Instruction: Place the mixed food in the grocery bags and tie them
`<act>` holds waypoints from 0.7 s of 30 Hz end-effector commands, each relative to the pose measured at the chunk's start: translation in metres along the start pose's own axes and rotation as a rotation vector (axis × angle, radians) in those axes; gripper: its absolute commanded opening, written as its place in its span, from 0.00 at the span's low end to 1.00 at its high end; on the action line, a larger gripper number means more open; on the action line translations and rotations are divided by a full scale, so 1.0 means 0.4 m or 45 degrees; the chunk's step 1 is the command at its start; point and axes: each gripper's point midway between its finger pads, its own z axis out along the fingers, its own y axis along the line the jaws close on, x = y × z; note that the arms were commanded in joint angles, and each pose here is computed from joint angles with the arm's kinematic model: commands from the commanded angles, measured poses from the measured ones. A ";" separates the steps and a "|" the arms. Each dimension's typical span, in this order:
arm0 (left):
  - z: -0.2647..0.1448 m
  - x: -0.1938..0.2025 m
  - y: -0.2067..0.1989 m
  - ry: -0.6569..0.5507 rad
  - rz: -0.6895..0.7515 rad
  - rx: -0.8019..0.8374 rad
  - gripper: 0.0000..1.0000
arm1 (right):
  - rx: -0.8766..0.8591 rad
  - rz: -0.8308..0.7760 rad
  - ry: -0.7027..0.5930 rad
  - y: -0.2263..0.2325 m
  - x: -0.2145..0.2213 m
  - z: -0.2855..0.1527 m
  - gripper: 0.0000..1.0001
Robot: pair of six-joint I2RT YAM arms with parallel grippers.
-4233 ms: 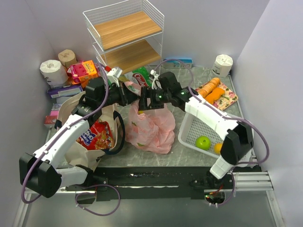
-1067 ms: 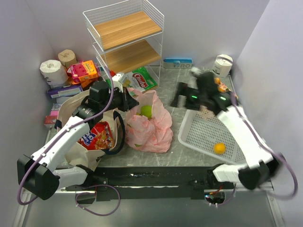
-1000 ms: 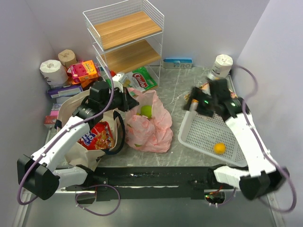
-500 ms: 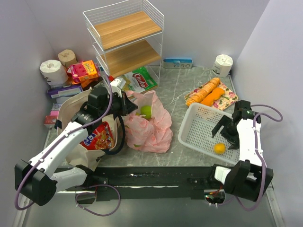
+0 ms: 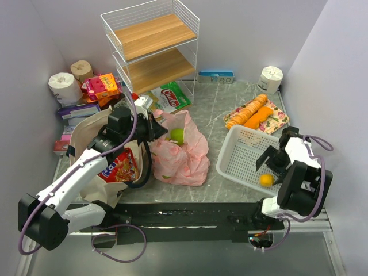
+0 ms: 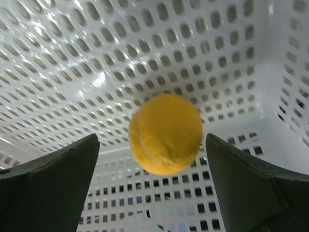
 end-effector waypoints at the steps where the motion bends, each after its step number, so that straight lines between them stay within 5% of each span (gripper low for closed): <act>1: -0.020 -0.045 -0.010 -0.058 0.056 -0.025 0.01 | -0.076 0.025 -0.003 0.033 -0.015 0.029 0.84; 10: -0.039 -0.027 0.005 -0.031 0.029 -0.089 0.01 | -0.241 0.007 -0.242 0.072 -0.057 -0.091 0.27; 17: -0.030 -0.037 -0.014 -0.020 -0.013 -0.047 0.01 | -0.660 -0.270 -0.590 0.330 -0.042 -0.375 0.23; 21: -0.028 -0.015 -0.026 0.021 -0.044 -0.005 0.01 | -0.968 -0.421 -0.559 0.559 0.043 -0.487 0.23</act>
